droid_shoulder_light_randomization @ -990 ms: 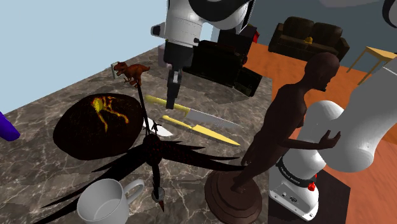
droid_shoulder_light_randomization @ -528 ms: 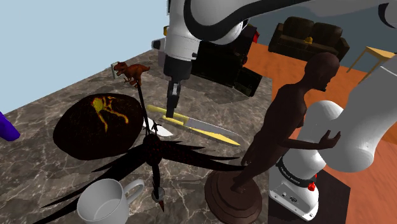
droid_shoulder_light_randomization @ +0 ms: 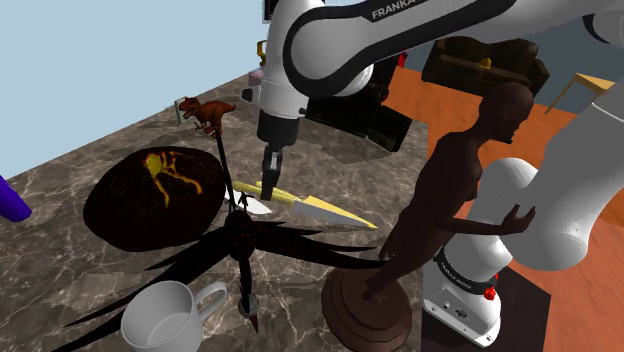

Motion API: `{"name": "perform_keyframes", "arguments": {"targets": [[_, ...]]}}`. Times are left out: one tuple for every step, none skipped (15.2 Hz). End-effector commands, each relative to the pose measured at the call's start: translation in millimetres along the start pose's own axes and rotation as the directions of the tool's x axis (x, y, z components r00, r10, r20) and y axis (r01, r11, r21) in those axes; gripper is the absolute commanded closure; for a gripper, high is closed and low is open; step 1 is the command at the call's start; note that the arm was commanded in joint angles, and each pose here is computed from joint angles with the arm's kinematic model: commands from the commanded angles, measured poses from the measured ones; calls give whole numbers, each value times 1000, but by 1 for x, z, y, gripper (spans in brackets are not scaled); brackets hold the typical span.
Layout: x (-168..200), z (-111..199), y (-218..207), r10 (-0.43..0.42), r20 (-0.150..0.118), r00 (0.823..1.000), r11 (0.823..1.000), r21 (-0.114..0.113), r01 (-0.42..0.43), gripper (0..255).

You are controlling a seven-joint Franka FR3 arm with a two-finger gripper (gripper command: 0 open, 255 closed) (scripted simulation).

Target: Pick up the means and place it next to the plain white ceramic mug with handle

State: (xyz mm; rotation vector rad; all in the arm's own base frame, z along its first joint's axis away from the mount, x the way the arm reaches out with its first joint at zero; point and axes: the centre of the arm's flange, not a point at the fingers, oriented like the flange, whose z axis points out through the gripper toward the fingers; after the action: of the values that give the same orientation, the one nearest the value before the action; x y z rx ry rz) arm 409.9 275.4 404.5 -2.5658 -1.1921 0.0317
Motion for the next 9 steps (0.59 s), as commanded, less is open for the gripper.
{"name": "perform_keyframes", "arguments": {"targets": [[0, 11, 2, 0, 0, 1000, 1000, 0, 0, 255], [-1, 16, 4, 0, 0, 1000, 1000, 0, 0, 255], [-1, 21, 5, 0, 0, 1000, 1000, 0, 0, 255], [-2, 26, 7, 0, 0, 1000, 1000, 0, 0, 255], [-3, 31, 8, 0, 0, 1000, 1000, 0, 0, 255], [-3, 36, 10, 0, 0, 1000, 1000, 0, 0, 255], [-4, 41, 11, 0, 0, 1000, 1000, 0, 0, 255], [-4, 46, 13, 0, 0, 1000, 1000, 0, 0, 255], [-4, 46, 13, 0, 0, 1000, 1000, 0, 0, 255]]}}
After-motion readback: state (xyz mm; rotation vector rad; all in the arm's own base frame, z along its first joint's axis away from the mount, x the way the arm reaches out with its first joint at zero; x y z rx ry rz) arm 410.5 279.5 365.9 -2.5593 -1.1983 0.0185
